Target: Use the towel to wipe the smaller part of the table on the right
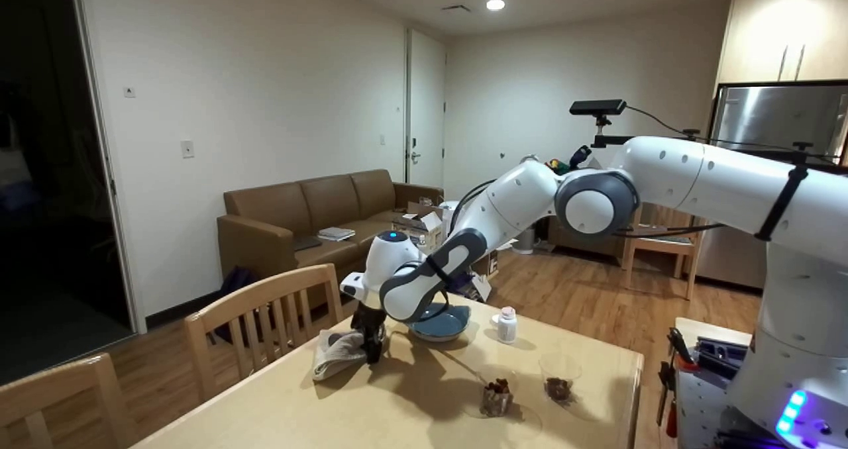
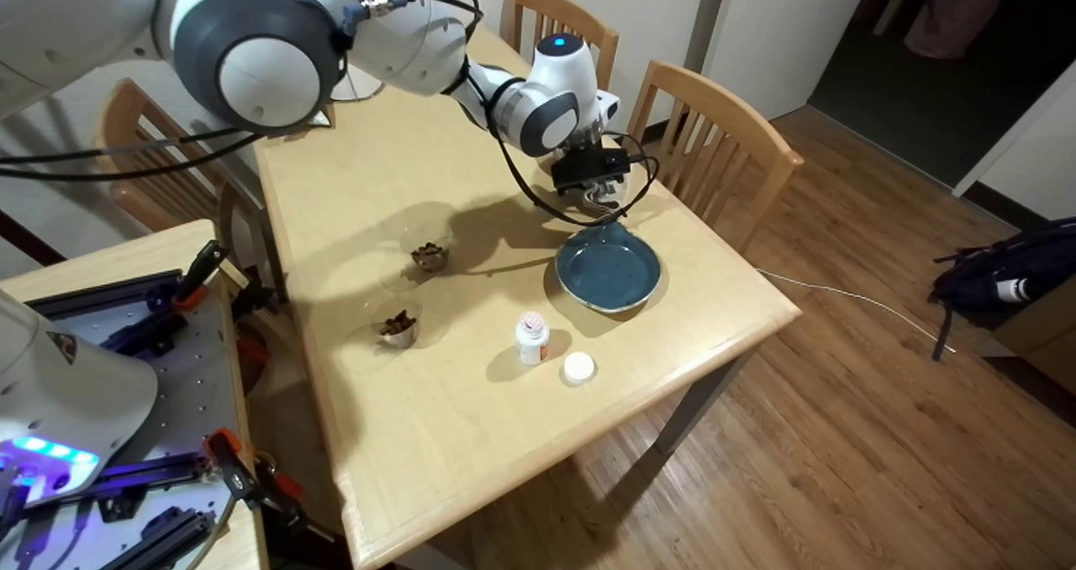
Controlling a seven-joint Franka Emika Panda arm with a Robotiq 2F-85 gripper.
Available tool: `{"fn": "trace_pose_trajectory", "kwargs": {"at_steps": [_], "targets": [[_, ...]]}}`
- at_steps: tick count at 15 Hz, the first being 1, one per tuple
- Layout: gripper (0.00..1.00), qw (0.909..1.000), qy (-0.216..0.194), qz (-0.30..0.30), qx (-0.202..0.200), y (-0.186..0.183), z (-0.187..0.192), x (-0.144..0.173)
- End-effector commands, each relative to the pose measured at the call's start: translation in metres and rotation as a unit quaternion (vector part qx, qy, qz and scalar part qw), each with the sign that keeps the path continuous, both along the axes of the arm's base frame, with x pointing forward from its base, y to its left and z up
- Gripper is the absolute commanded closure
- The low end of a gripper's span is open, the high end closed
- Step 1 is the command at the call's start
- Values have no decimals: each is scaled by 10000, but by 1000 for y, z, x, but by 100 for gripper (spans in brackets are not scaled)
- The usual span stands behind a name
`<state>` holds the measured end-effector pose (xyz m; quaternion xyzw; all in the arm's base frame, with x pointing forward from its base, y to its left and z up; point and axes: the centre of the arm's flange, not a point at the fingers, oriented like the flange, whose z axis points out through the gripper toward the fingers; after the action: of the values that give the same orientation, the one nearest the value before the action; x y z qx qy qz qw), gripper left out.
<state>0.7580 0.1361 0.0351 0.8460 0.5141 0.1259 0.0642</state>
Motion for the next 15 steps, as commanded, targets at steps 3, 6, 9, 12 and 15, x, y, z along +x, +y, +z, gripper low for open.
{"fn": "trace_pose_trajectory", "kwargs": {"at_steps": [3, 6, 9, 12, 15], "targets": [[98, 9921, 1257, -42, 22, -1, 20, -52], [98, 9829, 1840, -3, 54, 8, 26, -77], [98, 9755, 2196, 14, 137, 13, 37, -101], [98, 9700, 2415, 24, 268, 18, 50, -122], [98, 9667, 2525, 97, 402, 27, 64, -133]]}}
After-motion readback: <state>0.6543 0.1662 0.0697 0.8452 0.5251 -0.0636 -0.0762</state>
